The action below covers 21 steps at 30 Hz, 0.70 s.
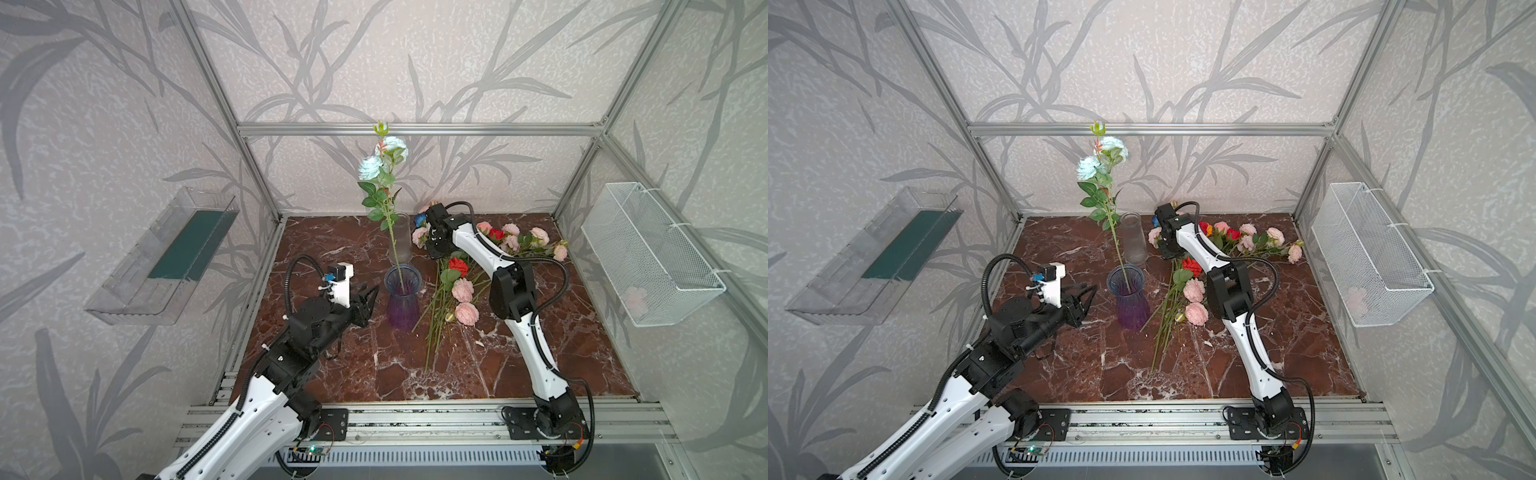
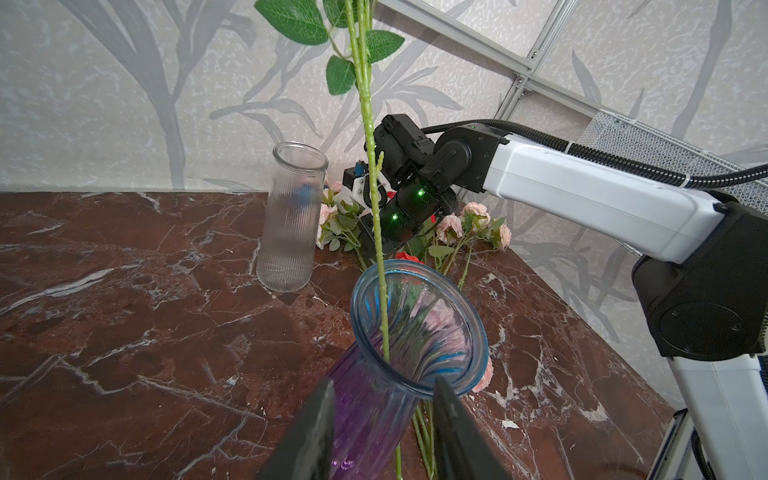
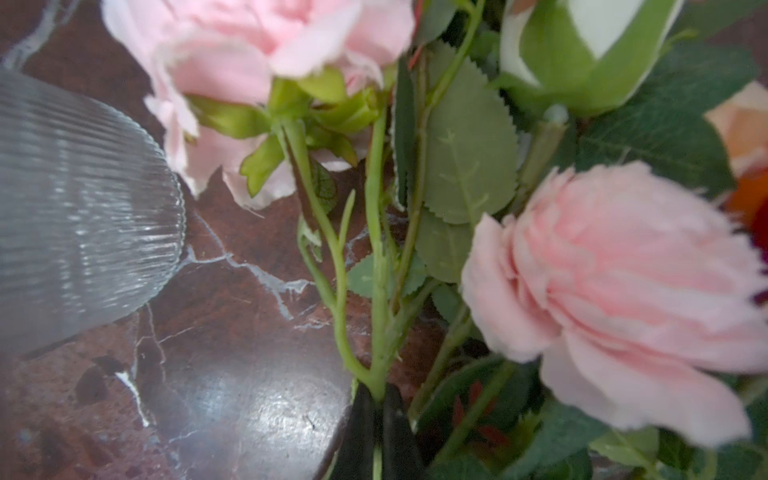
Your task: Arrange the flowers into the vase
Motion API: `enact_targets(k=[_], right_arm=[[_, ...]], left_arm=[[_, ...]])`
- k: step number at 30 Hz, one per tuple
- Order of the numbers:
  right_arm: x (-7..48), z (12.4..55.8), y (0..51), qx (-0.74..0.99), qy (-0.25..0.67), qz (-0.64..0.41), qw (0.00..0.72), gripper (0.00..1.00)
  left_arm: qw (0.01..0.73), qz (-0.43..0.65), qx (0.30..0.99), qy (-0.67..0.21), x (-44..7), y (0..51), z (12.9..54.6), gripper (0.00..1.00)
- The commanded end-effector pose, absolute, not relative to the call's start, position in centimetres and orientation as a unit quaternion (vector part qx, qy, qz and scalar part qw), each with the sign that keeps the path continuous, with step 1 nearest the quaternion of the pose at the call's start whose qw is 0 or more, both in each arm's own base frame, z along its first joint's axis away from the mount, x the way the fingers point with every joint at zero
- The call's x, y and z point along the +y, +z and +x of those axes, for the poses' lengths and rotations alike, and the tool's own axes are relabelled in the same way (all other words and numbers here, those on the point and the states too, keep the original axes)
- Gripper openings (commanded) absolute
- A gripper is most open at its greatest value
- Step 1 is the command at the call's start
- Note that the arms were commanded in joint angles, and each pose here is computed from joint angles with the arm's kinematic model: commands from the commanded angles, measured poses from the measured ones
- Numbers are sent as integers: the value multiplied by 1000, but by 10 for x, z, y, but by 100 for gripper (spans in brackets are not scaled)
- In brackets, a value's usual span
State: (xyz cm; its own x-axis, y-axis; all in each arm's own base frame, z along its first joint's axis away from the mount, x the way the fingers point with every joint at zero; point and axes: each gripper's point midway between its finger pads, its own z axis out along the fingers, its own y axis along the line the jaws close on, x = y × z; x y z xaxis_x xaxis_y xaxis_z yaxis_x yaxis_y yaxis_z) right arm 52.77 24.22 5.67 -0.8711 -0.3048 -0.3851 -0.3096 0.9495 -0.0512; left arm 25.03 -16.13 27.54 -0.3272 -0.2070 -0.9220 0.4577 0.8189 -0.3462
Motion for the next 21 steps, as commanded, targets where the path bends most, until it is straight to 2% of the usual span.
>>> enact_targets(k=[1, 11, 18, 21], right_arm=[[248, 534, 137, 951, 44, -138, 275, 0], [223, 522, 303, 861, 87, -65, 497, 0], [201, 490, 380, 810, 82, -60, 577, 0], [197, 463, 424, 781, 87, -67, 615, 0]], left_arm=[[586, 83, 753, -289, -160, 288, 249, 40], [603, 92, 736, -294, -161, 312, 248, 40], [612, 111, 719, -309, -170, 331, 248, 40], [604, 150, 709, -333, -187, 345, 245, 41]])
